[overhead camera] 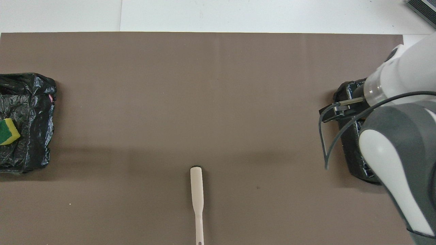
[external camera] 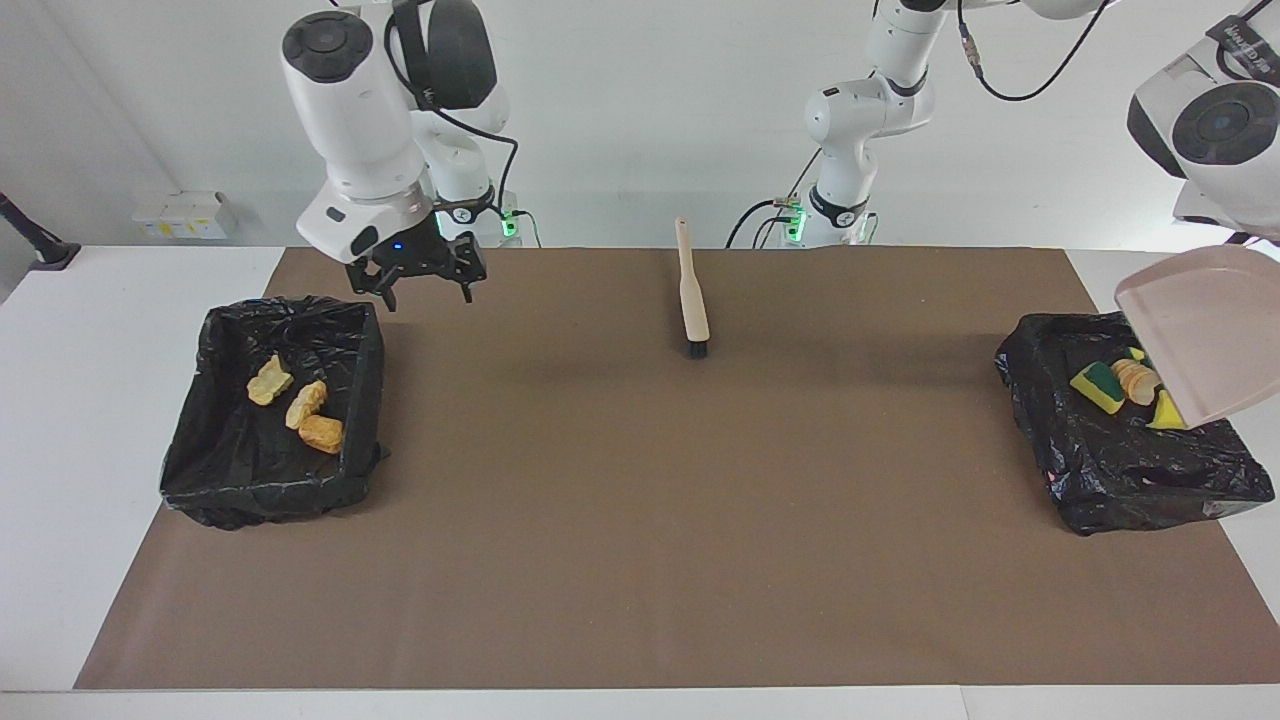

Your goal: Sweep and dump trash in bin

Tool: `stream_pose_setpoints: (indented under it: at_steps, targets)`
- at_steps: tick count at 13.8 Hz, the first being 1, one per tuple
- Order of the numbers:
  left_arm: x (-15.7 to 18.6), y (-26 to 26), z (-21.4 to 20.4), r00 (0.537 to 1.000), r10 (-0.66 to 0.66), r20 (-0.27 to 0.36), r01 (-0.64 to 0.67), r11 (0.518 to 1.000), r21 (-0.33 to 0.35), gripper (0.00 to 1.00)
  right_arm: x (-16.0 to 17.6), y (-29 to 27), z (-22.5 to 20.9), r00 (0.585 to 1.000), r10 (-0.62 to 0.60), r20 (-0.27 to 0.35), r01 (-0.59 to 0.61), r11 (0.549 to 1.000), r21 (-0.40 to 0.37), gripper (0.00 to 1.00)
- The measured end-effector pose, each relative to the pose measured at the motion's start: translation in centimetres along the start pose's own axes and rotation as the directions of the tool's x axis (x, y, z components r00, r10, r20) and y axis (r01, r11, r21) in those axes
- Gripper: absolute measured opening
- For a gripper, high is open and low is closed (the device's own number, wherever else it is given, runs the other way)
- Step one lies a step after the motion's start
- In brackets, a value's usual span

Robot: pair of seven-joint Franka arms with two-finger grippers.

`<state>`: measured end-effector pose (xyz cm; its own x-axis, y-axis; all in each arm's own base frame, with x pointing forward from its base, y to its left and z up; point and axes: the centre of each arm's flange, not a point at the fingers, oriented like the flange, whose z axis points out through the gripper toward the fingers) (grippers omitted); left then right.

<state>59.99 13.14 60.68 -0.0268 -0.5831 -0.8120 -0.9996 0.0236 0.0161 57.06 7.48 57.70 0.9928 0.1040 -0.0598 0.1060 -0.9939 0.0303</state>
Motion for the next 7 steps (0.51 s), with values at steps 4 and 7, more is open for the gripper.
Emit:
stream_pose_setpoints:
  at_steps: [4,7]
  targets:
    - [7.0,-0.2,-5.2,0.97,-0.098,-0.221,0.091,0.995,-0.044,0.31,-0.2,7.9,-1.1,0.994,0.111,-0.023,-0.111,0.994,-0.007,1.0]
    - [13.6,0.3,-9.8,0.881,-0.319,-0.349,0.276,0.946,-0.169,0.31,-1.1,12.3,-1.6,0.99,0.137,-0.035,-0.137,0.991,0.005,1.0]
